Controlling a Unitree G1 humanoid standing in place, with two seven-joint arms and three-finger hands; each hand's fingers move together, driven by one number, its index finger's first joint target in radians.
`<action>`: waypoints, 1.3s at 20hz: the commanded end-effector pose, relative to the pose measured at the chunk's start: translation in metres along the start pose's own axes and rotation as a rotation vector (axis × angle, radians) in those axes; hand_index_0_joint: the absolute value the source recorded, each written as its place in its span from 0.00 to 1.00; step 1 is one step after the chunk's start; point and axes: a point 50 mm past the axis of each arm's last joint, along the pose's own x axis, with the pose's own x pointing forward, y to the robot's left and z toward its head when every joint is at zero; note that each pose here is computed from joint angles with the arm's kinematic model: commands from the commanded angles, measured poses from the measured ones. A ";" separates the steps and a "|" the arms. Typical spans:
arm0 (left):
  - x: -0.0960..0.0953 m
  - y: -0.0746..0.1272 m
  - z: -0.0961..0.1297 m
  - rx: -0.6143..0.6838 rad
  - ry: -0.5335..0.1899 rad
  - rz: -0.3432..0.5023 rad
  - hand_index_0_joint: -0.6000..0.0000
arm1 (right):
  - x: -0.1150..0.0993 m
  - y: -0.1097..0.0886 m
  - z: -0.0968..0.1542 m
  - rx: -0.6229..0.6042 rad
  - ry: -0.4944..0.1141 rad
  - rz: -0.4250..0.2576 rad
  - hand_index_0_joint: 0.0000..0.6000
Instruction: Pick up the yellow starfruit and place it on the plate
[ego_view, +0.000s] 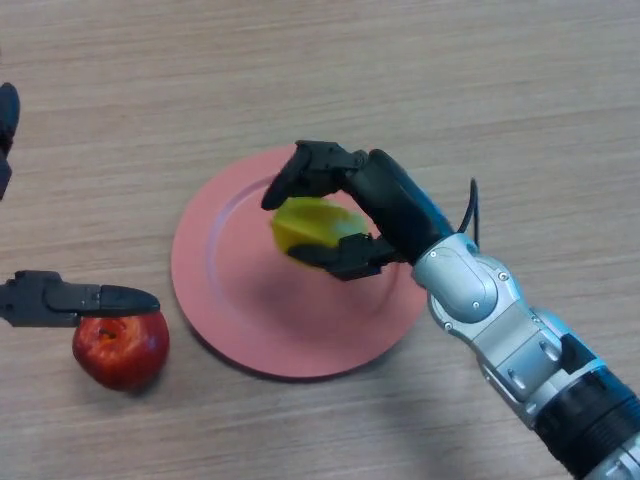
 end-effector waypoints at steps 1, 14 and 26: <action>0.000 0.019 0.032 0.033 -0.168 0.046 1.00 | 0.011 -0.022 0.042 0.046 -0.230 -0.109 0.50; 0.000 0.010 0.036 0.014 -0.175 0.044 1.00 | -0.015 -0.053 0.060 0.270 -0.199 -0.126 0.00; 0.015 -0.017 0.035 -0.083 -0.135 -0.064 1.00 | -0.105 -0.111 0.069 0.240 -0.048 -0.311 0.00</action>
